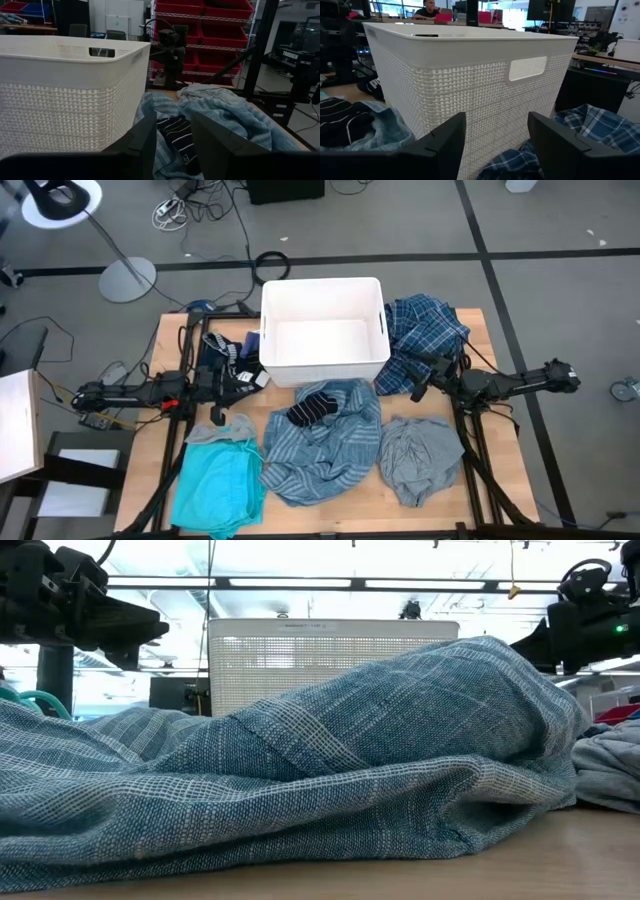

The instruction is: Sort clothes

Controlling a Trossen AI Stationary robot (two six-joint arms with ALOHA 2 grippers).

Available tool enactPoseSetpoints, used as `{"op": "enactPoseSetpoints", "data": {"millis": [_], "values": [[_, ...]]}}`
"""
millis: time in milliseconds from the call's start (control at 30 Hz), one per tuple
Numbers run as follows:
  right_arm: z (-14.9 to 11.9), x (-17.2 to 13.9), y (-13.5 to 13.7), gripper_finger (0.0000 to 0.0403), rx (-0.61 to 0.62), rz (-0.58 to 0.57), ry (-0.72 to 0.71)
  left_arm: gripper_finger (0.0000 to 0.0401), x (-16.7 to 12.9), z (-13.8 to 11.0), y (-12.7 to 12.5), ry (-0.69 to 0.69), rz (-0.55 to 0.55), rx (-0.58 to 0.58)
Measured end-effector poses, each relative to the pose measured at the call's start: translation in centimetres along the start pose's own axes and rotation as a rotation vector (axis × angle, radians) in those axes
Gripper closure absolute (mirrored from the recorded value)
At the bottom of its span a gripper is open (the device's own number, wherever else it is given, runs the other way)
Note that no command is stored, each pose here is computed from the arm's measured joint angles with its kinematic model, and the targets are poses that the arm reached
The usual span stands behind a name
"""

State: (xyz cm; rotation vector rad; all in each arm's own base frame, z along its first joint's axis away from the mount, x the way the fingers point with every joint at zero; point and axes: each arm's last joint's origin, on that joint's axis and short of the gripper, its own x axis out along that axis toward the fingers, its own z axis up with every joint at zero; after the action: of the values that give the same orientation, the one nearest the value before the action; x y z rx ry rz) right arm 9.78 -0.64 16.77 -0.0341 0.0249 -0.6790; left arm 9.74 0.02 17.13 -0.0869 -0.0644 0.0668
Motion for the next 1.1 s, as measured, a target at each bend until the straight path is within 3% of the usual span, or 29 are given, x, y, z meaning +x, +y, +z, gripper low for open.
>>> {"op": "enactPoseSetpoints", "data": {"millis": [933, 1000, 1100], "values": [[0.0, 0.0, 0.0, 0.0186, 0.0, 0.0, 0.0, 0.0274, 0.0, 0.0, 0.0, 0.0, -0.001, -0.001], [0.0, 0.0, 0.0, 0.0186, 0.0, 0.0, 0.0, 0.0274, 0.0, 0.04, -0.02, -0.003, -0.004, -0.042], [0.0, 0.0, 0.0, 0.0186, 0.0, 0.0, 0.0, 0.0274, 0.0, 0.04, -0.13, 0.003, -0.042, -0.229]]}}
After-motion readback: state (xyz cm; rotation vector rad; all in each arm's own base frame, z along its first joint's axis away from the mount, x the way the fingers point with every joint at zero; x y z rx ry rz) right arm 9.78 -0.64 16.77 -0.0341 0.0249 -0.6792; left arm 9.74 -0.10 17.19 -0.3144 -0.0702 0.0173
